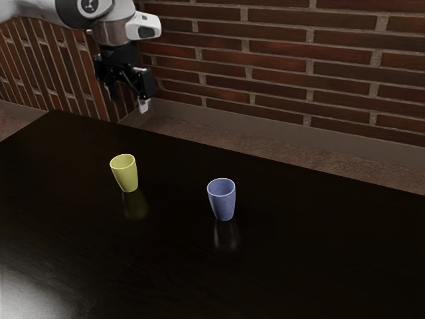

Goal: Place the left cup onto the right cup

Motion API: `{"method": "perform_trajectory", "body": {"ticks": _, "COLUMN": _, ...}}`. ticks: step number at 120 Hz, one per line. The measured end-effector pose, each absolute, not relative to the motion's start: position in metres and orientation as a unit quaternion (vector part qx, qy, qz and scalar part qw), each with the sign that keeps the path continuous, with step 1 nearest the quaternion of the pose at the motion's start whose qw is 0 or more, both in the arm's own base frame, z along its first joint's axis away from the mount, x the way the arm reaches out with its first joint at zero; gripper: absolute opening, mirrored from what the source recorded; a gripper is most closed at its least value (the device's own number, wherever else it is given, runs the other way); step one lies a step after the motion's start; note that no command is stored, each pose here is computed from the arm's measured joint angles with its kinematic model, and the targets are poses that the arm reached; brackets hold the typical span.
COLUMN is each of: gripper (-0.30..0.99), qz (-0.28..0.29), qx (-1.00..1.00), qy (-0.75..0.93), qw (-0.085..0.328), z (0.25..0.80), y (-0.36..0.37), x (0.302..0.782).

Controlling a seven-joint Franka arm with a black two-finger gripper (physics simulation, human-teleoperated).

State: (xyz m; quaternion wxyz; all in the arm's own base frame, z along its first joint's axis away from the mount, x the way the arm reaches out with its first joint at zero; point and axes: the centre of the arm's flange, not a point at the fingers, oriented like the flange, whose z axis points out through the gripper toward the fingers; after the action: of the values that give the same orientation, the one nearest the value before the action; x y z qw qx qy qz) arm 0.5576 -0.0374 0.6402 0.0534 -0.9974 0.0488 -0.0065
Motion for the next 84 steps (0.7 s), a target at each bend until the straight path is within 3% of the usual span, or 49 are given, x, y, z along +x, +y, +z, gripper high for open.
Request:
{"method": "perform_trajectory", "body": {"ticks": 44, "gripper": 0.69, "qz": -0.014, "qx": -0.998, "qy": -0.006, "qw": 0.067, "z": 0.637, "y": 0.029, "x": 0.564}}
{"method": "perform_trajectory", "body": {"ticks": 84, "gripper": 0.69, "qz": -0.025, "qx": -0.997, "qy": 0.028, "qw": 0.071, "z": 0.637, "y": -0.006, "x": 0.567}}
